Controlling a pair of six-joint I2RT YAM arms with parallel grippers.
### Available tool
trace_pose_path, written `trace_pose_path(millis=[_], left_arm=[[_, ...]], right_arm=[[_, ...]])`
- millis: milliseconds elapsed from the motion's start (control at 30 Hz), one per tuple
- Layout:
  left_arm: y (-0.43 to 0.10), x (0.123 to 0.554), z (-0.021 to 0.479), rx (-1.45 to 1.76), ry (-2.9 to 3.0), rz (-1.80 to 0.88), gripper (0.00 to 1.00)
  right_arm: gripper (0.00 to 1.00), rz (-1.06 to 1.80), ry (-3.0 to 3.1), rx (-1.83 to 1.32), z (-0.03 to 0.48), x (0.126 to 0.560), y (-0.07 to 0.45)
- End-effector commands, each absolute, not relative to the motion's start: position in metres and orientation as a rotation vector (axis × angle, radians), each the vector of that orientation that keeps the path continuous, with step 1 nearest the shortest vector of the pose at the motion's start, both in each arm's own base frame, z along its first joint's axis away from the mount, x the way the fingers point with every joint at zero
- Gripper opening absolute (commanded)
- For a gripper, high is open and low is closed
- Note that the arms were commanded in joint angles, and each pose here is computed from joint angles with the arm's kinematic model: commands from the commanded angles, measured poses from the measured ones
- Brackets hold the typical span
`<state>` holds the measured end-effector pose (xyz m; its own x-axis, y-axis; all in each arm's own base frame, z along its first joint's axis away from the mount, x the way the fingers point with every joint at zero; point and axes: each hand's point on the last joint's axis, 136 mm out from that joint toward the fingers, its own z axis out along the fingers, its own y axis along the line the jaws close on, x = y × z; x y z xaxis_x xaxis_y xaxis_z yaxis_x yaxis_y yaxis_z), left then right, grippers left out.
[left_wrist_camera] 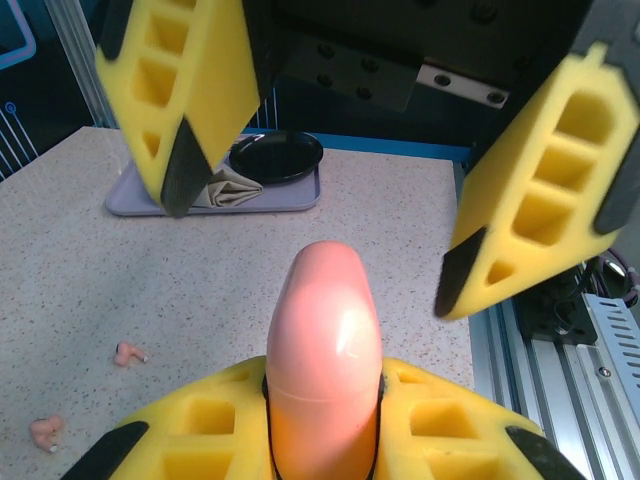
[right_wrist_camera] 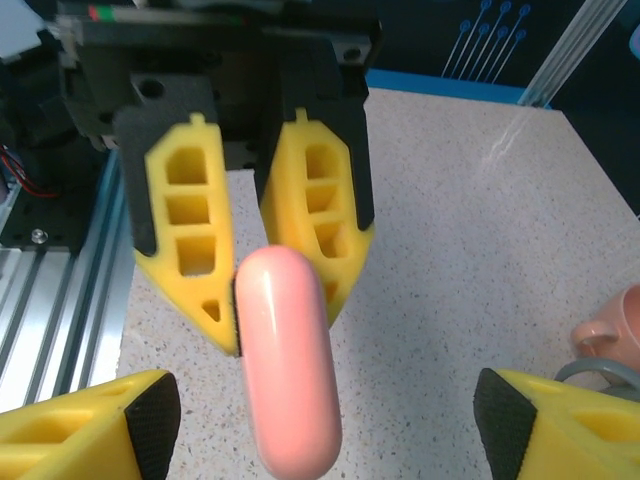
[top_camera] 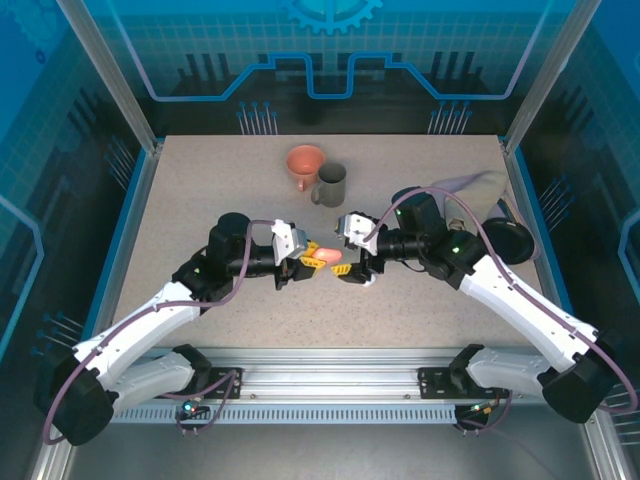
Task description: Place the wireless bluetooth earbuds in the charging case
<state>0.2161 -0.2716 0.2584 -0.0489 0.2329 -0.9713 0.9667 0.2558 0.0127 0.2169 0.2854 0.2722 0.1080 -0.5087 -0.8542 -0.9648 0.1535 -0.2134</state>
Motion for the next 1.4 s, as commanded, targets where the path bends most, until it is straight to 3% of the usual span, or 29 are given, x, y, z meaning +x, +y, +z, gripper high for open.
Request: trace_pose_path(millis=[0,1367], left_arm=[[-0.274,0.214,0.276,1.192,1.446,-0.893,0.0],[-0.274,0.211,0.272,1.199,1.456,-0.896,0.0]], right_arm=[[0.79,0.609,1.496,-1.496,0.28,0.22,0.292],[0.71,0.489,1.547,-1.312,0.301,0.255,0.269]])
